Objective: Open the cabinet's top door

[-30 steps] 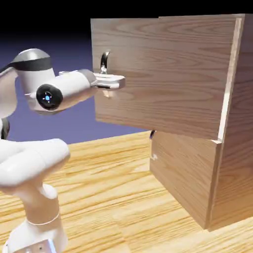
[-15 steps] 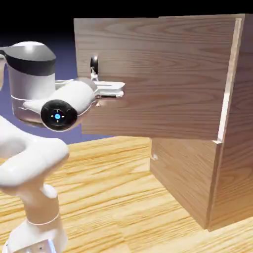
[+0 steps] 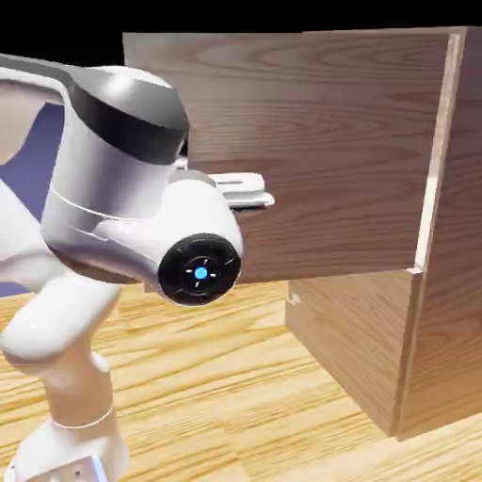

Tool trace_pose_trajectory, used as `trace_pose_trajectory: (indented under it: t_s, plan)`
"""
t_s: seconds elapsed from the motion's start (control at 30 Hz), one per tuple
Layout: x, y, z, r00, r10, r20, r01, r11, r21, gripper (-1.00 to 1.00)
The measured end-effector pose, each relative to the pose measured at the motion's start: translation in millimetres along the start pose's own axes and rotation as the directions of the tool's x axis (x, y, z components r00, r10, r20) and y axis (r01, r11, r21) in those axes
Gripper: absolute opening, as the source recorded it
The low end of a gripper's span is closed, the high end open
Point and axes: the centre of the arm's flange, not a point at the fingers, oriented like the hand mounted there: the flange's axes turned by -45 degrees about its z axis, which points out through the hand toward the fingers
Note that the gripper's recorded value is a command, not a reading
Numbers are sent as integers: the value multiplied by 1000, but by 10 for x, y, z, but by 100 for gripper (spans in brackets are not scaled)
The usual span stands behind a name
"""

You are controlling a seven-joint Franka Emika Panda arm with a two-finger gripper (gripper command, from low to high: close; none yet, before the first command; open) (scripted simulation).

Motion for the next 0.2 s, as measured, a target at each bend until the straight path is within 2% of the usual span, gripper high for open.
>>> trace_pose_trajectory:
  t_s: [0.2]
  plan:
    - [0,-187,-424,1000,0,0,0,994,-111,-100]
